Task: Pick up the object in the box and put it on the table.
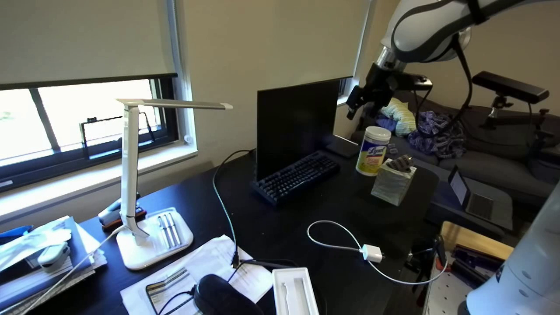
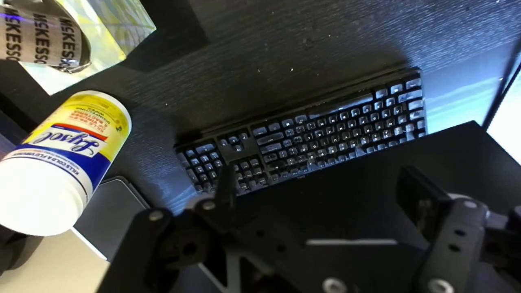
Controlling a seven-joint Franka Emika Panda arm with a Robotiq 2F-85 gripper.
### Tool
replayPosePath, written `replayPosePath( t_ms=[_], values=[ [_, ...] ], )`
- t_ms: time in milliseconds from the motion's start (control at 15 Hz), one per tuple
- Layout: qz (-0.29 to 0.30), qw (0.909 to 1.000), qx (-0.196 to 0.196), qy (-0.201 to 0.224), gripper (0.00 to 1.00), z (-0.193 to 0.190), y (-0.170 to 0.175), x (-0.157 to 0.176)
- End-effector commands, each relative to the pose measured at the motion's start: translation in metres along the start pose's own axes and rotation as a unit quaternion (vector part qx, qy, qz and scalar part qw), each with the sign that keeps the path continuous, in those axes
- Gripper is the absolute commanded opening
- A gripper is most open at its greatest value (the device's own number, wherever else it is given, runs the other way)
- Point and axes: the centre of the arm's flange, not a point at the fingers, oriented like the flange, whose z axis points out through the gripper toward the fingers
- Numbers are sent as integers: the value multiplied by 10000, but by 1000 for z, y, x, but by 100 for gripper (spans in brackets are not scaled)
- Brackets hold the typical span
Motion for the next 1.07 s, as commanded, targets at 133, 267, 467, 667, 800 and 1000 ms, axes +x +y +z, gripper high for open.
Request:
replayPosePath(
  t_ms=[133, 267, 467, 667, 800, 1000],
  values=[
    [165, 9998, -72, -86, 100, 1, -5, 2],
    [719, 9964, -438, -39, 100, 19, 3, -10],
    [1467, 9866, -691, -160, 100, 46, 26, -34],
    [2190, 9727, -763, -103, 100, 74, 61, -60],
    [2689, 9605, -716, -18, 100, 91, 87, -69],
    [3405, 9381, -513, 367, 100, 100, 128, -78]
  ],
)
